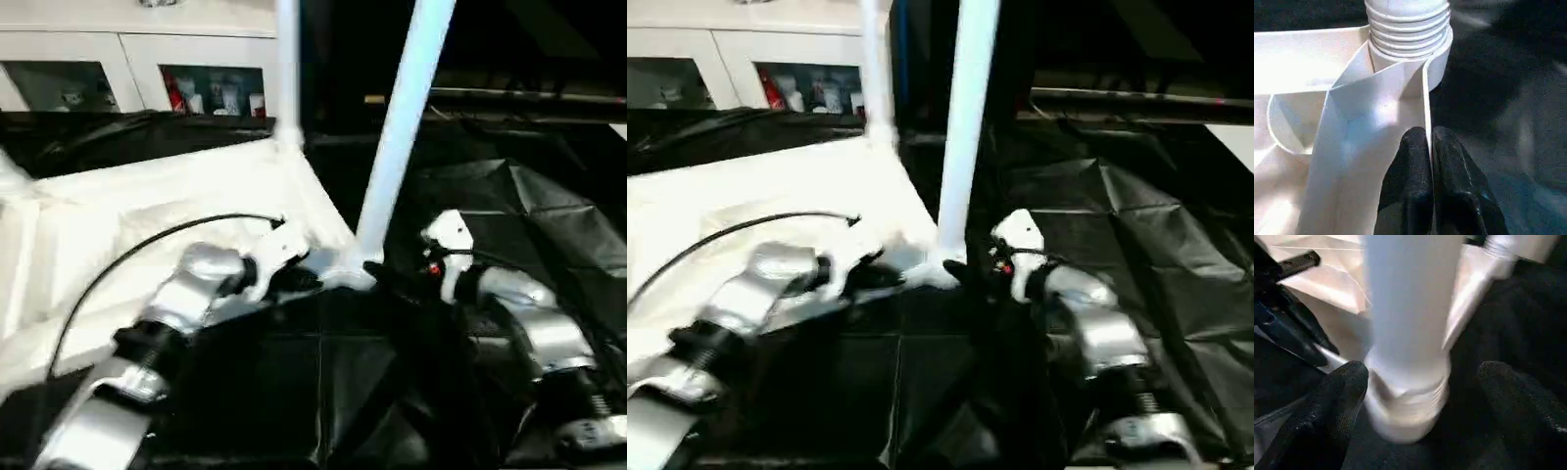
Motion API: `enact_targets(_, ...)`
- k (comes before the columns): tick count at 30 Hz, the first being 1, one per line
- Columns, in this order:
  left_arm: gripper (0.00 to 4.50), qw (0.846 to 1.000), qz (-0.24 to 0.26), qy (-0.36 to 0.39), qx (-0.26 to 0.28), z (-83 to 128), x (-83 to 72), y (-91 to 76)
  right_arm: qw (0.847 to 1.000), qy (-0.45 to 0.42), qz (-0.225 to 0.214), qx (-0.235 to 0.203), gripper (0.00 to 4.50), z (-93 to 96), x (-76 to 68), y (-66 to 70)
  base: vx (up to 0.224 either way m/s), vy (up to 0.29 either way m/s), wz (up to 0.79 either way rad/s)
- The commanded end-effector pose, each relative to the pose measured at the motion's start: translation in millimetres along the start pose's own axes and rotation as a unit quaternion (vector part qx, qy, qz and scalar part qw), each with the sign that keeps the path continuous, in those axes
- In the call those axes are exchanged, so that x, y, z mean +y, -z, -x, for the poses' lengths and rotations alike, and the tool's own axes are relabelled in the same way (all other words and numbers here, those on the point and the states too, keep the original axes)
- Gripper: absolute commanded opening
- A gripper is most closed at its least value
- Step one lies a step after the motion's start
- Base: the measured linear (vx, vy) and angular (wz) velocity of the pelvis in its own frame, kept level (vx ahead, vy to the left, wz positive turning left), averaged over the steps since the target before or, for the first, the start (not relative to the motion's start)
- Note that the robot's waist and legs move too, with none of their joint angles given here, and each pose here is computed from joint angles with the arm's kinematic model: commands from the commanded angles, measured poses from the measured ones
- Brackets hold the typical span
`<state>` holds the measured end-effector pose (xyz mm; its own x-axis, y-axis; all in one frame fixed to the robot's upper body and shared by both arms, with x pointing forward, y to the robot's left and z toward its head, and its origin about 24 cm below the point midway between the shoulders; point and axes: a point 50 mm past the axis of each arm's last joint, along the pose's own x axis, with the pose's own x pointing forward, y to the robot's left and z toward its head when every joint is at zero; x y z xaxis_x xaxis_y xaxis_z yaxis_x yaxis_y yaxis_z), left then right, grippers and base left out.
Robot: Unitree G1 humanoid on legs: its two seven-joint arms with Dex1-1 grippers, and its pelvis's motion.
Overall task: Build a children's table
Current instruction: Rotate leg to tighten
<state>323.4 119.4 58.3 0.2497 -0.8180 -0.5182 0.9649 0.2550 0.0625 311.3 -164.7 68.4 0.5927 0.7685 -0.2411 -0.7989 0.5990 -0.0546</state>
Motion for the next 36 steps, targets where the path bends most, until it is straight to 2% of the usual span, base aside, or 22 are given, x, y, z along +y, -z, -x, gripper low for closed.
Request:
enact_targets(1,0.00,0.997,-0.035,0.057,-0.030,-2.6,-9.4,-14.8,0.999,-0.044,0.009,0.009,3.99,0.0,7.6,-0.7,0.000,0.000,0.00)
enact_targets(8,0.00,0.996,-0.035,0.076,-0.039,-1.4,-13.8,-16.0,0.992,-0.114,0.030,0.050,3.99,-1.7,21.5,9.1,0.000,0.000,0.00)
enact_targets(15,0.00,0.995,-0.037,0.081,-0.038,-0.9,-15.7,-14.8,0.994,-0.100,0.028,0.038,3.99,-7.7,17.5,5.1,0.000,0.000,0.00)
enact_targets(19,0.00,0.995,-0.035,0.081,-0.036,0.0,-16.1,-13.2,0.994,-0.103,0.023,0.032,3.63,-8.1,17.1,4.7,0.000,0.000,0.00)
enact_targets(21,0.00,0.995,-0.034,0.082,-0.034,0.4,-16.2,-12.2,0.993,-0.106,0.024,0.036,3.63,-7.8,17.8,6.2,0.000,0.000,0.00)
enact_targets(22,0.00,0.995,-0.034,0.082,-0.034,0.3,-16.3,-12.1,0.993,-0.106,0.024,0.036,3.36,-7.6,17.9,6.7,0.000,0.000,0.00)
enact_targets(29,0.00,0.996,-0.031,0.080,-0.033,-0.6,-16.8,-11.2,0.993,-0.105,0.022,0.039,2.84,-8.9,18.6,8.4,0.000,0.000,0.00)
enact_targets(36,0.00,0.997,-0.020,0.072,-0.032,-1.0,-17.0,-8.8,0.996,-0.083,-0.009,0.022,2.68,-11.9,20.0,13.7,0.000,0.000,0.00)
